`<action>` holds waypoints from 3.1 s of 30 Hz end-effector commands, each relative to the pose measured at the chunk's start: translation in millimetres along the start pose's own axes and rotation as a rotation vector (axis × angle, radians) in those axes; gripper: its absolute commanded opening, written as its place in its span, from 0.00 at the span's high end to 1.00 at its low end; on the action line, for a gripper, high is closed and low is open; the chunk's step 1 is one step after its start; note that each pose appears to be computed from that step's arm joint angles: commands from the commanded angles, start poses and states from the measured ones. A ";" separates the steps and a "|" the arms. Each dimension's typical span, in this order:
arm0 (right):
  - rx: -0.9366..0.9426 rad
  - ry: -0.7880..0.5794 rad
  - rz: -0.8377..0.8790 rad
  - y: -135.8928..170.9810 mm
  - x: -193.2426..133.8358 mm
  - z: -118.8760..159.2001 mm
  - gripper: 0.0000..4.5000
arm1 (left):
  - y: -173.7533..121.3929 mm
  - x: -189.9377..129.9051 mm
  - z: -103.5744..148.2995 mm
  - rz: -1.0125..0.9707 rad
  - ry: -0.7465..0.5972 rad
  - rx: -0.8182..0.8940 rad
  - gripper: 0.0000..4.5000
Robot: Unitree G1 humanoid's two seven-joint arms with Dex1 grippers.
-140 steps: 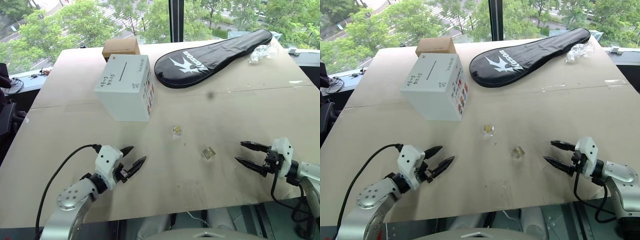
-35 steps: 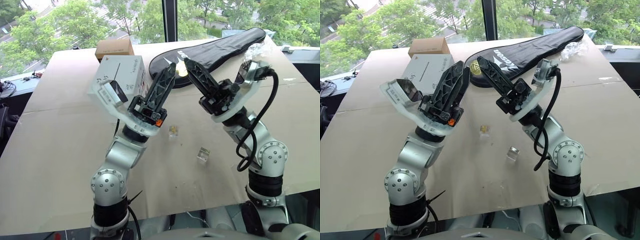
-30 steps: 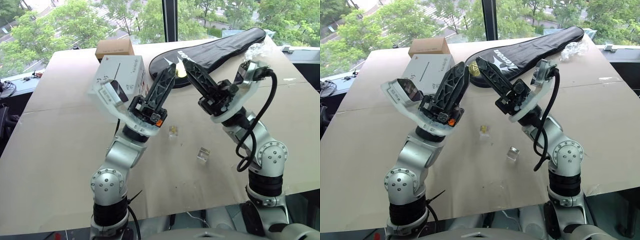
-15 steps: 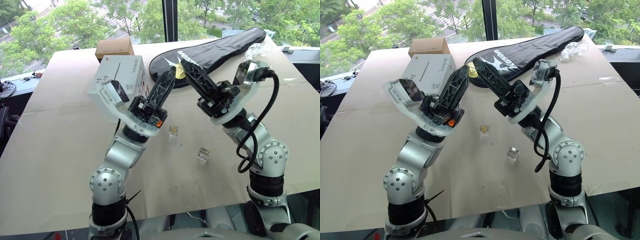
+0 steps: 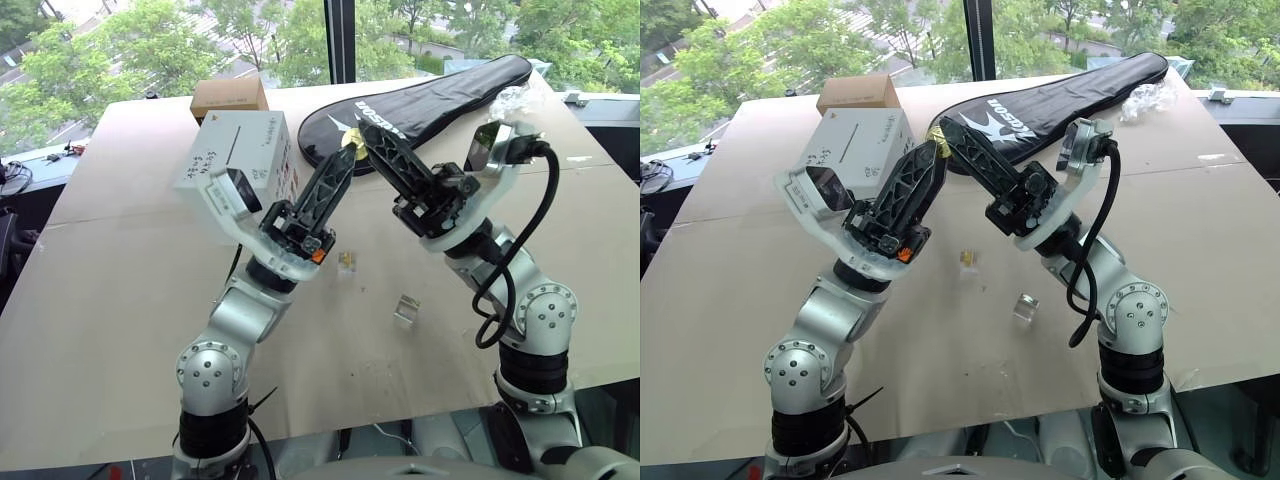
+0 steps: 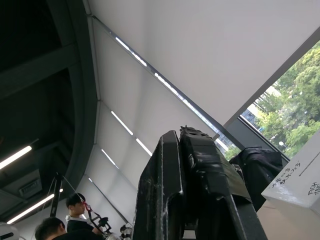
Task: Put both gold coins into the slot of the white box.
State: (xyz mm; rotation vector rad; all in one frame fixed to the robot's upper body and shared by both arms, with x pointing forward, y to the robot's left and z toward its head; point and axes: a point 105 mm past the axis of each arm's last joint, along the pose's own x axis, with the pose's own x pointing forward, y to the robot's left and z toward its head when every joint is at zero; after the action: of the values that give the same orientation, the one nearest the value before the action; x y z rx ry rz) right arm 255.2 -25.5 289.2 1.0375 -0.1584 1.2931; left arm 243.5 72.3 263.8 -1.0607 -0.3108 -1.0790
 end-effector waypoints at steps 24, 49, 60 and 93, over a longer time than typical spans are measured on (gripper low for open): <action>0.005 0.045 0.037 10.3 3.8 -6.6 1.00 | -18.9 -4.5 3.5 -0.105 -0.005 0.028 0.99; 0.021 0.003 0.016 7.6 3.0 -1.0 0.26 | -15.3 -8.5 2.7 -0.082 -0.009 0.022 1.00; -0.370 0.109 -0.207 -38.1 -52.1 36.4 0.26 | -2.2 -16.9 61.1 0.093 0.127 0.518 1.00; -0.952 0.467 0.005 -36.6 -58.7 72.6 0.26 | 94.7 -38.9 146.2 1.101 0.349 1.191 1.00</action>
State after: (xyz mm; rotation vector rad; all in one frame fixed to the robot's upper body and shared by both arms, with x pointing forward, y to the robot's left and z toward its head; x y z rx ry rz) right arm 306.8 -114.7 255.7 -0.0602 -0.2953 1.1976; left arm 347.3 220.0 248.7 0.1228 0.0208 0.0305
